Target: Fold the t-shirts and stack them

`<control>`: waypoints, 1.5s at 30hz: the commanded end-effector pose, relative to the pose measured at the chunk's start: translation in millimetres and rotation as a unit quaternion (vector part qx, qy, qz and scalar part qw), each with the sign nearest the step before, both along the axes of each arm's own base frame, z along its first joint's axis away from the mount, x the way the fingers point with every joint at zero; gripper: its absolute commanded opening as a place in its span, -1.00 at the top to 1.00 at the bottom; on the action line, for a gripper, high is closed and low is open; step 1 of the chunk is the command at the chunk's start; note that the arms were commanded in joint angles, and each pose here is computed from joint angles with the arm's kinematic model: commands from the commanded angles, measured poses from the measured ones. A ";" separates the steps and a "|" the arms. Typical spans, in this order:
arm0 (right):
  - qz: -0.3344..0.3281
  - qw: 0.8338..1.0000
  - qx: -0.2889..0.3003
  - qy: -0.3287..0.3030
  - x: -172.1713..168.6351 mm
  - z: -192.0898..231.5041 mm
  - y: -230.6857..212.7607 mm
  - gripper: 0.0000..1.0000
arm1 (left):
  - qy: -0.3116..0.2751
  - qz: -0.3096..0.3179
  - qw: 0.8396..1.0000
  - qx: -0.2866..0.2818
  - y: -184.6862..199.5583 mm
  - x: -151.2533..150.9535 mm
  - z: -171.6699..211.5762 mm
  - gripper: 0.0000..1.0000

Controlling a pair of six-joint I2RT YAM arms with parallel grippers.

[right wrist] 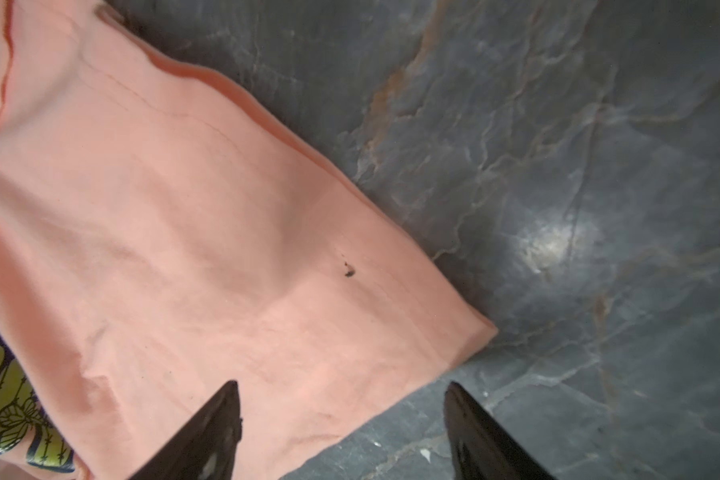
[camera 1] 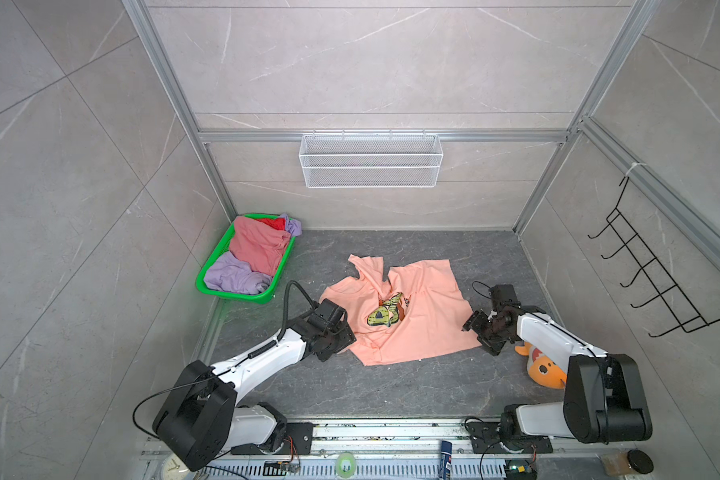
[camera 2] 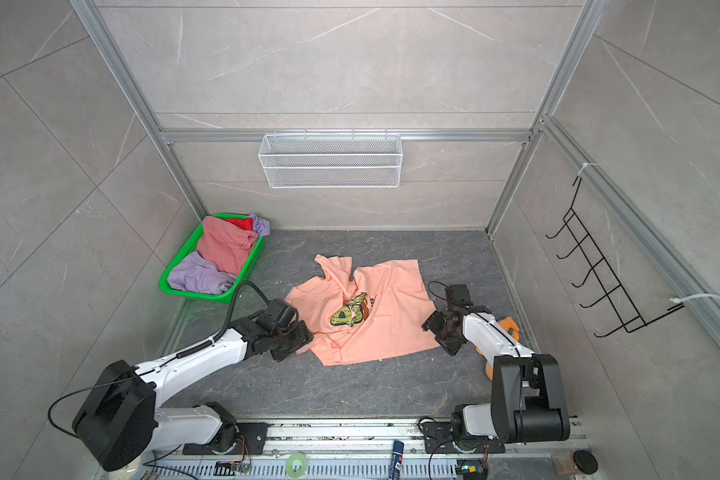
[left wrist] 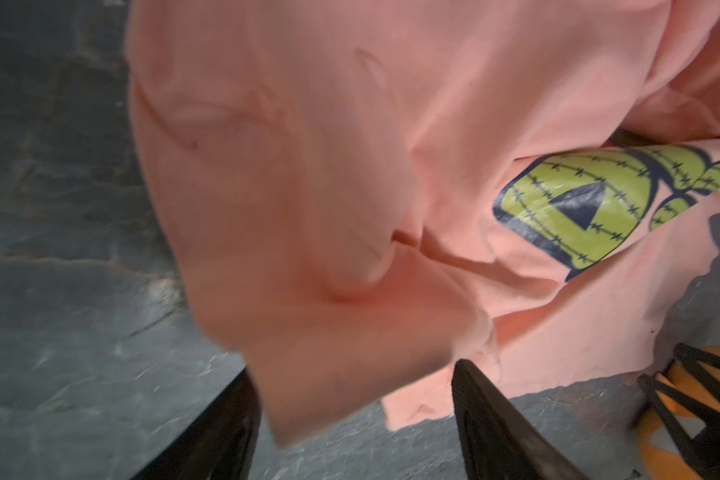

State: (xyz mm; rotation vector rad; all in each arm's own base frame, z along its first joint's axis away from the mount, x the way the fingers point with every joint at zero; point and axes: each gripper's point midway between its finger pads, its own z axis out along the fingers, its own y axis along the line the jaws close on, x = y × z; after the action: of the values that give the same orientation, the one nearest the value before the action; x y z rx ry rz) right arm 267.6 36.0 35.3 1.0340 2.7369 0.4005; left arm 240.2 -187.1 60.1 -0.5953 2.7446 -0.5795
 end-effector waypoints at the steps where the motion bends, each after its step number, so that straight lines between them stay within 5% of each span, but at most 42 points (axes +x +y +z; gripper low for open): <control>1: -0.013 1.000 0.009 -0.005 2.1 -5.0 0.6 -0.55 | -0.036 -0.014 0.999 -0.029 -18.7 19.2 -2.0 -0.36; 9: -0.045 0.999 -0.010 0.005 4.4 -16.4 -8.5 -0.50 | -0.050 -0.010 0.998 -0.030 -21.6 21.9 5.0 0.45; 14: -0.068 0.995 -0.050 0.060 -18.9 -24.5 -22.7 -0.41 | -0.073 0.026 0.996 -0.034 -3.6 13.0 33.5 0.60; 24: -0.077 0.995 -0.046 0.046 -12.8 -18.4 -22.7 -0.37 | -0.089 0.048 0.995 -0.027 17.8 -1.2 68.6 0.82; 27: -0.080 0.995 -0.038 0.039 1.4 -34.1 -19.9 -0.02 | -0.095 0.047 0.994 -0.022 17.2 3.1 75.8 0.84; 29: -0.084 0.995 -0.036 0.042 8.3 -41.1 -19.5 0.52 | -0.110 0.050 0.992 -0.021 17.8 7.7 87.5 0.86; 31: -0.083 0.996 -0.032 0.032 15.0 -38.1 -18.4 0.79 | -0.131 0.055 0.990 -0.014 22.8 11.6 102.0 0.87; 36: -0.083 0.994 -0.044 -0.055 39.3 14.7 -24.4 1.00 | -0.200 0.071 0.977 -0.001 39.6 19.1 145.5 0.94; 40: -0.070 0.984 -0.041 -0.159 64.2 102.7 -23.5 1.00 | -0.272 0.056 0.961 0.000 45.1 24.3 202.0 0.98; 45: -0.030 0.943 -0.047 -0.327 88.3 255.2 -20.2 1.00 | -0.411 0.014 0.911 0.042 59.2 28.9 321.6 1.00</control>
State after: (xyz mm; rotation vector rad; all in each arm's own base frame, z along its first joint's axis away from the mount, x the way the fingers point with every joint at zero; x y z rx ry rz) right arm 355.8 17.5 212.5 0.9315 2.2223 0.4873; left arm 268.0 -148.0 307.9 -0.4157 2.1288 -0.6424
